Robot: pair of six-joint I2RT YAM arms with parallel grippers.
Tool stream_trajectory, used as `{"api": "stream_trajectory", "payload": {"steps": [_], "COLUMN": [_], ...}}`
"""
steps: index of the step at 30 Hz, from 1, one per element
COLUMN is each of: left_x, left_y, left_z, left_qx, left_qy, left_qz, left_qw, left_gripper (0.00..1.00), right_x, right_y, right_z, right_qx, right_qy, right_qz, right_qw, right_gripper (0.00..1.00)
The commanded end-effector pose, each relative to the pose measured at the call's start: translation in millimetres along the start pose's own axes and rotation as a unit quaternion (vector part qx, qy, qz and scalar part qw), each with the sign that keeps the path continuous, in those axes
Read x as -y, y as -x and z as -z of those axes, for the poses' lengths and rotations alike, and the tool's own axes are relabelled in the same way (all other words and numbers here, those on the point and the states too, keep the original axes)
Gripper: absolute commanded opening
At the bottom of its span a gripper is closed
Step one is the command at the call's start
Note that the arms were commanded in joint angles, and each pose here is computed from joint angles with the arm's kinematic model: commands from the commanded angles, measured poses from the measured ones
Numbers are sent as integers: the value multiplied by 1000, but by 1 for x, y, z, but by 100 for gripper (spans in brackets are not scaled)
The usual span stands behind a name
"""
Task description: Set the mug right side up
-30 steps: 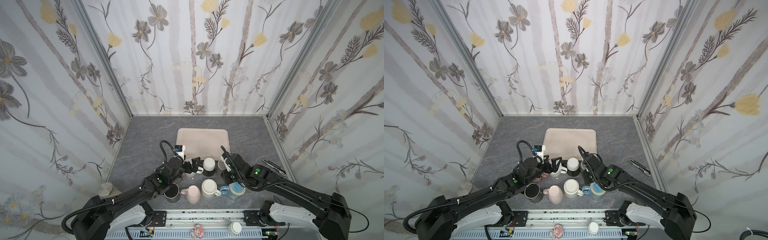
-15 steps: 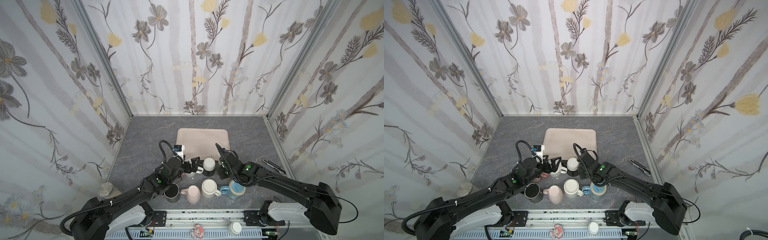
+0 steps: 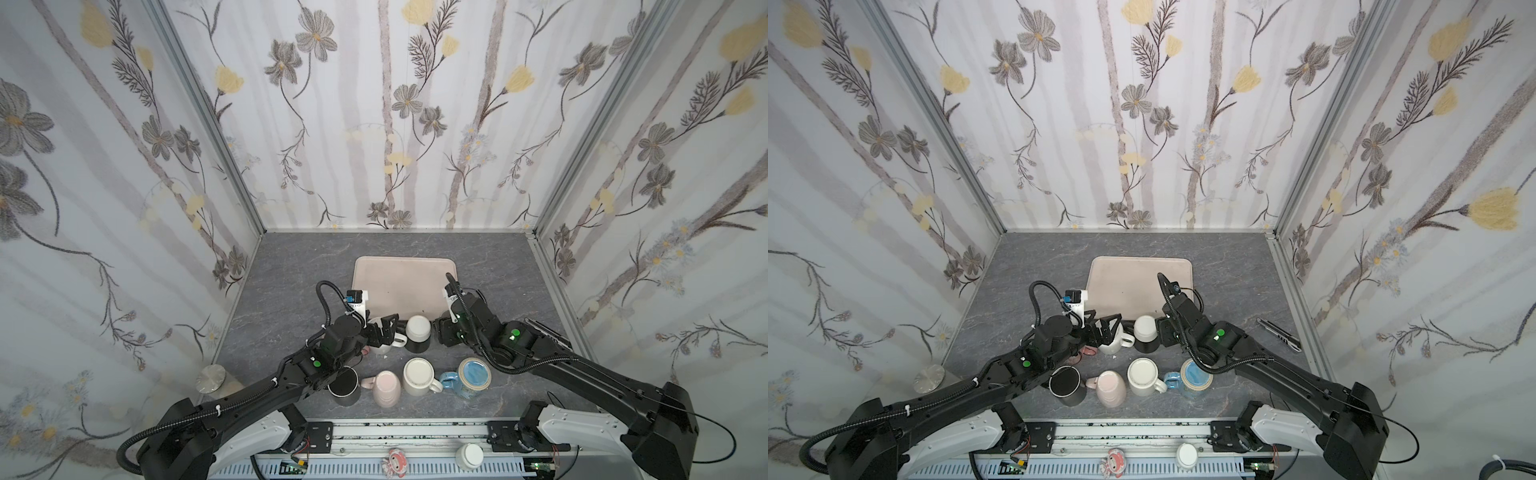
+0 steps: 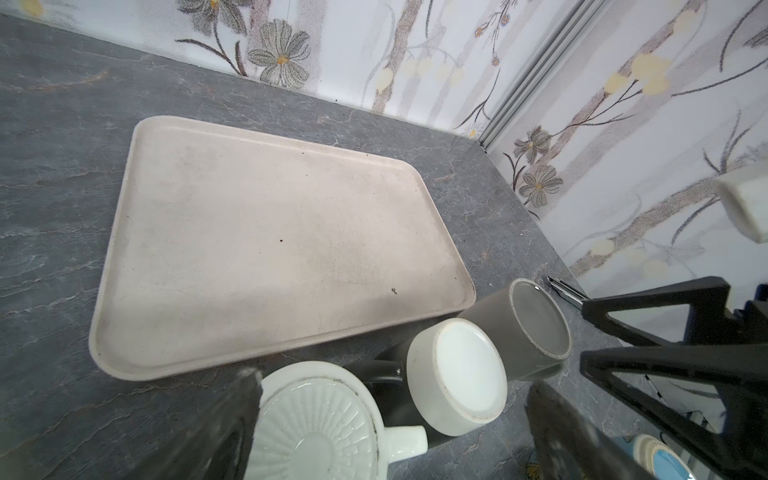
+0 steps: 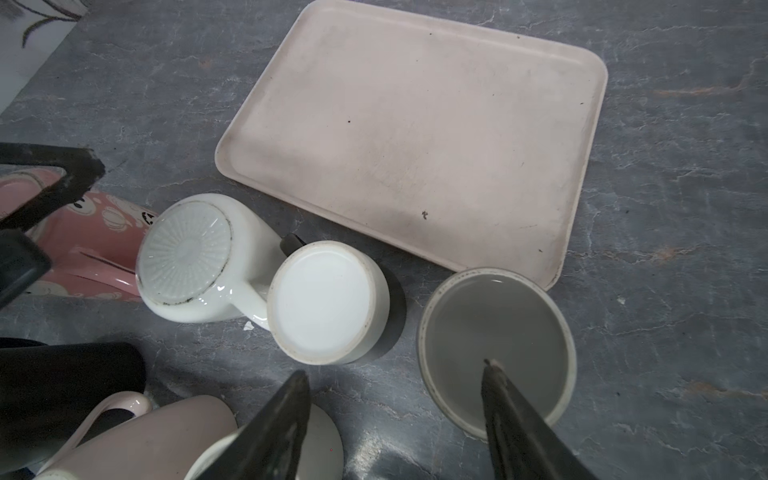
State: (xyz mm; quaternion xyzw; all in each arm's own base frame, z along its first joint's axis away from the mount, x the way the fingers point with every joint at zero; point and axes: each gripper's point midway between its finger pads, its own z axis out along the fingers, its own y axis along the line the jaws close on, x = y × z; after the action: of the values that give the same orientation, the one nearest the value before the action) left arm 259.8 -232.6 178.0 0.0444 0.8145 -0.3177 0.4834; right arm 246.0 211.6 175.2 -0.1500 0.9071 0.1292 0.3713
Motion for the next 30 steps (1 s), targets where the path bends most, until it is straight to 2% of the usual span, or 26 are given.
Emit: {"api": "stream_trajectory", "payload": {"steps": [1, 7, 15, 26, 30], "left_x": [-1, -2, -5, -6, -7], "left_y": [5, 2, 0, 3, 2], "left_z": [1, -2, -2, 3, 3], "left_qx": [11, 9, 2, 10, 9], "left_qy": [4, 4, 13, 11, 12], "left_qz": [5, 7, 5, 9, 10], "left_qw": [1000, 1000, 1000, 1000, 1000], "left_gripper": [100, 100, 100, 100, 100], "right_x": [17, 44, 46, 41, 32], "right_y": [-17, -40, -56, -70, -75], "right_z": [10, 6, -8, -26, -31], "right_qx": [-31, -75, -116, -141, -150], "right_qy": [-27, -36, -29, -19, -7], "right_qz": [13, -35, -37, -28, -19], "right_qw": [999, 996, 992, 989, 988], "right_gripper": [72, 78, 82, 83, 77]}}
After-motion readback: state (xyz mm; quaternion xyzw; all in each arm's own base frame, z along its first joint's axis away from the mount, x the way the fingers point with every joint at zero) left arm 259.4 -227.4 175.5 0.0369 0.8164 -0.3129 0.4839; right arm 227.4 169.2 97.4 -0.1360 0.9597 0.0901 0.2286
